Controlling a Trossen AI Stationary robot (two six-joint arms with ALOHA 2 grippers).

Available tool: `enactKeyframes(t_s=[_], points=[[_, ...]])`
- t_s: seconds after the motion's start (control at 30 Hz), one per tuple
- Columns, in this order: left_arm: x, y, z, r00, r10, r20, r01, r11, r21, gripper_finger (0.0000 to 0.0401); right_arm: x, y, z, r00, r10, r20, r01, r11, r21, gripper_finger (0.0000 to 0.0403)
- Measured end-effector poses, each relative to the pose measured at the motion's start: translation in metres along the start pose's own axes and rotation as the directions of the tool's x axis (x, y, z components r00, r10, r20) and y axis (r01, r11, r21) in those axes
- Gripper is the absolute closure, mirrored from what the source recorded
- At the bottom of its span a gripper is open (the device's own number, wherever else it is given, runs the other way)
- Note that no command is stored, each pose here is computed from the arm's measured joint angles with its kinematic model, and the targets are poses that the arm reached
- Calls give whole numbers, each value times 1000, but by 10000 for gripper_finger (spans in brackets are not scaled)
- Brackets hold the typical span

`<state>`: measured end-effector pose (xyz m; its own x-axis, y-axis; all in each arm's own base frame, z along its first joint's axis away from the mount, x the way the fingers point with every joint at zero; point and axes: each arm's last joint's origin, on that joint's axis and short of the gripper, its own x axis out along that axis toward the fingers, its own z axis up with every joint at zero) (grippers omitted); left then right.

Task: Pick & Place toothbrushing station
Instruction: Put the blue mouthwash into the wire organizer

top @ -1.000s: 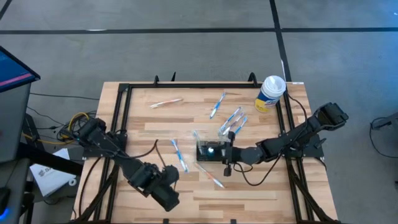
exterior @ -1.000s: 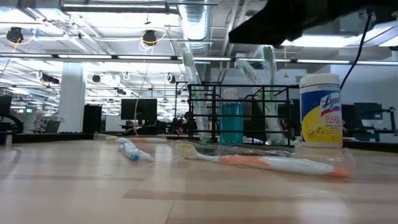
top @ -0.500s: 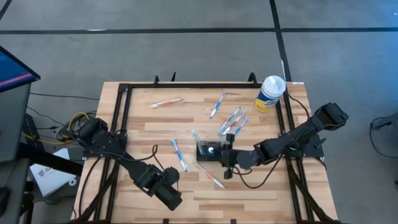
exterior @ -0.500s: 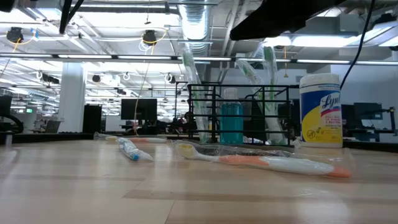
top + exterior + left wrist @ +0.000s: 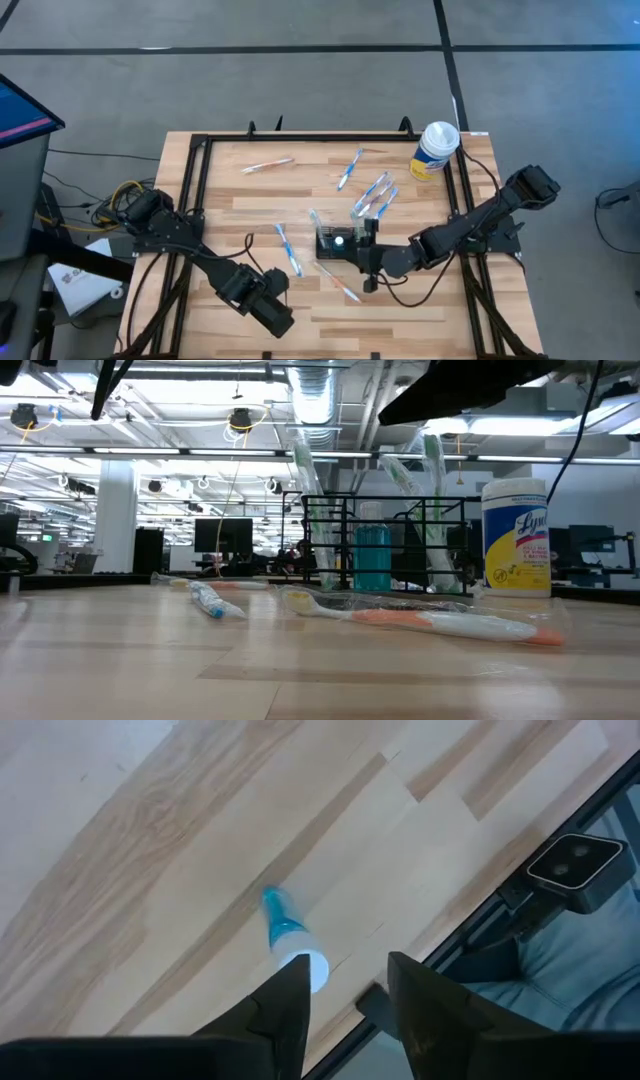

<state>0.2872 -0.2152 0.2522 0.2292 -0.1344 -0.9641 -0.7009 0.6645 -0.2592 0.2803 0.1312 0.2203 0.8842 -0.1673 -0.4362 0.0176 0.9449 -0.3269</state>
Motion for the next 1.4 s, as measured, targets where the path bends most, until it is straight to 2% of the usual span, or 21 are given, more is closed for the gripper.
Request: enactKeyframes(t_s=[0.43, 0.67, 0.83, 1.4], points=[[0, 1, 3, 1000, 9, 10, -9, 1000, -17, 197, -2, 4, -2, 1000, 12, -15, -13, 1000, -19, 300], [7, 7, 3, 999, 43, 9, -42, 999, -31, 197, -2, 4, -2, 1000, 12, -17, -12, 1000, -20, 300], [16, 14, 1, 996, 74, -45, -76, 996, -40, 197, -2, 4, -2, 1000, 12, -17, -13, 1000, -20, 300], [18, 12, 1, 998, 45, -41, -47, 998, -45, 203, -2, 4, -3, 1000, 12, -22, -13, 1000, -23, 300]])
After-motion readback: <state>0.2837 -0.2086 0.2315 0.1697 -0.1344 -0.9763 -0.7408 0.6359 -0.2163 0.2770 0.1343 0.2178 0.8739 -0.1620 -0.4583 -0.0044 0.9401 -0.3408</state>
